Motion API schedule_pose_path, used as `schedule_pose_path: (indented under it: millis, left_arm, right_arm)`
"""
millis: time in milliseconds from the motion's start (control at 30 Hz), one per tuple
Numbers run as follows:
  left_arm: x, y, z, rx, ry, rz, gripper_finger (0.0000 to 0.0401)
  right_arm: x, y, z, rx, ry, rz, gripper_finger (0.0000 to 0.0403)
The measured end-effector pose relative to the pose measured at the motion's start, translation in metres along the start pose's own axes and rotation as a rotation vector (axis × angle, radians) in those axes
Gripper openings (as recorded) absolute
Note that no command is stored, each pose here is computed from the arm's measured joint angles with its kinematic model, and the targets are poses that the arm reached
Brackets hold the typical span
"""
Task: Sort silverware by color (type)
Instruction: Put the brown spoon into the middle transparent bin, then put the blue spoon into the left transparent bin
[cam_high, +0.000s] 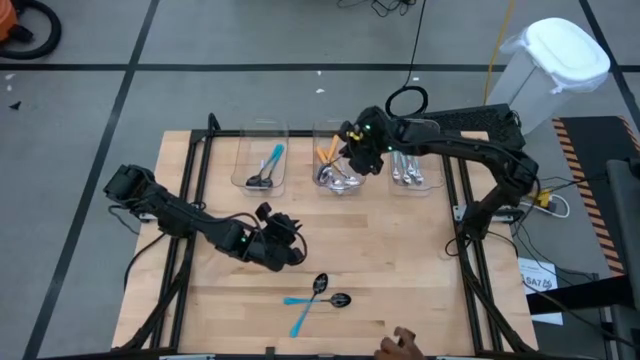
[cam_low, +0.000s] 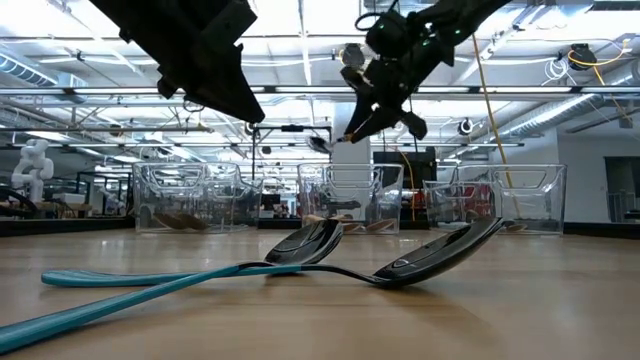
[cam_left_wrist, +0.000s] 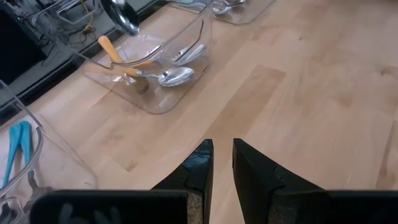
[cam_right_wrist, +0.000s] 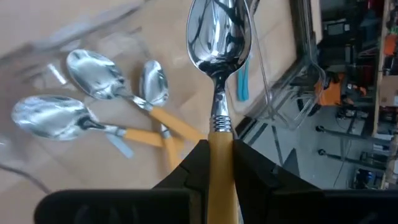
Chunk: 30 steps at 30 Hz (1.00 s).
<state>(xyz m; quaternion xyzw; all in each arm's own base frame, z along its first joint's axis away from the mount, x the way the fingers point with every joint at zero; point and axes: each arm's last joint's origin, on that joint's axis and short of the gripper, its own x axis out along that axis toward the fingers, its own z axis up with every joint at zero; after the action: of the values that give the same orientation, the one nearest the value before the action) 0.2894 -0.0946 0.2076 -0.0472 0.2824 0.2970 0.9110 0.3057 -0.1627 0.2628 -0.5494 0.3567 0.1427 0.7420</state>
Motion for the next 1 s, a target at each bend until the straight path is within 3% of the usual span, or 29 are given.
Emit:
schedule_pose_path:
  millis: [300, 600, 800, 1000]
  left_arm:
    - [0.001, 0.001, 0.001, 0.022, 0.0, 0.004, 0.0063]
    - [0.002, 0.002, 0.0, 0.035, 0.007, 0.011, 0.0063]
    - [0.002, 0.002, 0.0, 0.042, 0.009, 0.012, 0.0063]
    - [0.002, 0.002, 0.0, 0.046, 0.006, 0.01, 0.0063]
  right_arm:
    - [0.038, -0.011, -0.022, -0.017, 0.028, 0.146, 0.0042]
    - [0.072, 0.001, -0.033, -0.082, 0.043, 0.262, 0.0043]
    - [0.083, 0.009, -0.035, -0.071, 0.04, 0.309, 0.0094]
    - [0.084, 0.009, -0.036, -0.067, 0.04, 0.31, 0.0094]
